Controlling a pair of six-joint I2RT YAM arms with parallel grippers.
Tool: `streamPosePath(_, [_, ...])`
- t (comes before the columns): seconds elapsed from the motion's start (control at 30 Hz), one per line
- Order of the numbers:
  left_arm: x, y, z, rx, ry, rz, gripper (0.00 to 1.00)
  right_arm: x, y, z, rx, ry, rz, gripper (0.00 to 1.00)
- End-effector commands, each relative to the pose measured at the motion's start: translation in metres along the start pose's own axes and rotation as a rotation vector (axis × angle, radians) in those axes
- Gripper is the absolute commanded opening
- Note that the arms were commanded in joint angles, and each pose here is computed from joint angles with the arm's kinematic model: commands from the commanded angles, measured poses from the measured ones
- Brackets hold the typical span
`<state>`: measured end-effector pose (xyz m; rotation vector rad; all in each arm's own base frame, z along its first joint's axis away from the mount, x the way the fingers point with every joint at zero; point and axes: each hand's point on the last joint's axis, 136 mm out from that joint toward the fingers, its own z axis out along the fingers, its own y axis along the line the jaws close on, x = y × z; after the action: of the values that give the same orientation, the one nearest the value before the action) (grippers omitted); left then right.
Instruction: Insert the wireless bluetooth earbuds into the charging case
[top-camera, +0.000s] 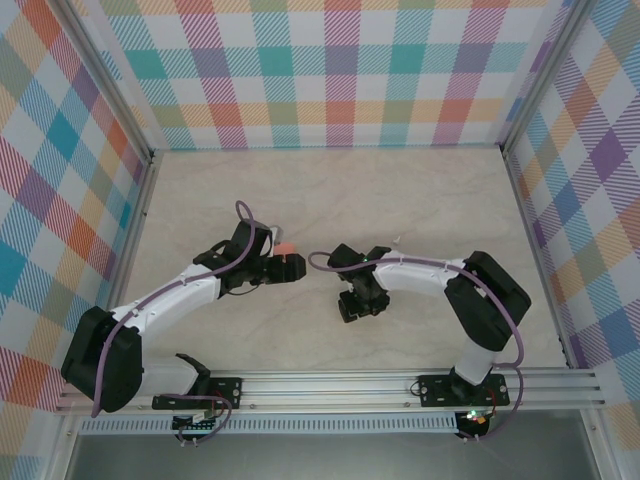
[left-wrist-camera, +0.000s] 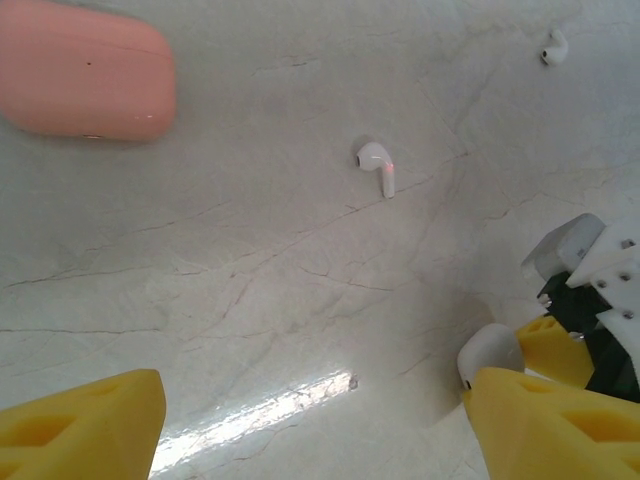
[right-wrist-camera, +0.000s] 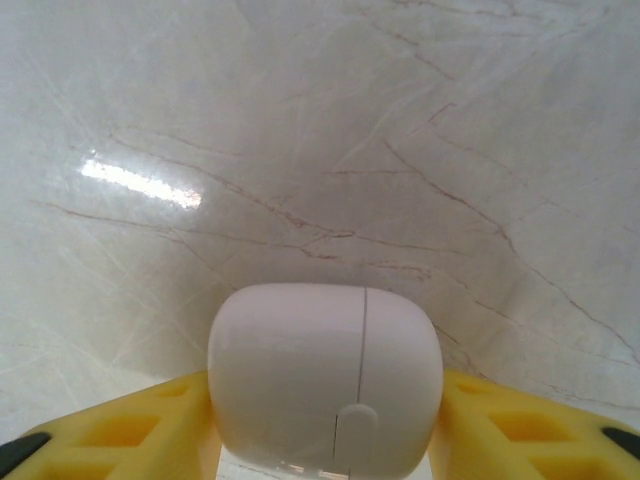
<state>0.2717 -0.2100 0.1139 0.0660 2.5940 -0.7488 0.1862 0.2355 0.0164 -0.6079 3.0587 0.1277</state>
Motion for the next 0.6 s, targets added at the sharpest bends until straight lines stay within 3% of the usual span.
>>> streamPosePath(0.0, [-0.002, -0.013, -0.005, 0.057, -0.008, 0.029, 0.79, -0.006, 0.000, -0.012, 0.018, -0.041, -0.045, 0.52])
streamPosePath(0.27, [-0.018, -0.048, -0.030, 0.272, -0.060, 0.045, 0.78, -0.032, 0.004, -0.067, -0.006, -0.289, -0.215, 0.48])
streamPosePath(0.43, [-0.019, -0.091, -0.057, 0.504, -0.073, 0.159, 0.78, -0.043, 0.015, -0.116, -0.057, -0.508, -0.410, 0.46])
streamPosePath(0.57, [-0.012, -0.112, -0.068, 0.600, -0.029, 0.241, 0.76, -0.047, 0.019, -0.150, -0.045, -0.674, -0.569, 0.46])
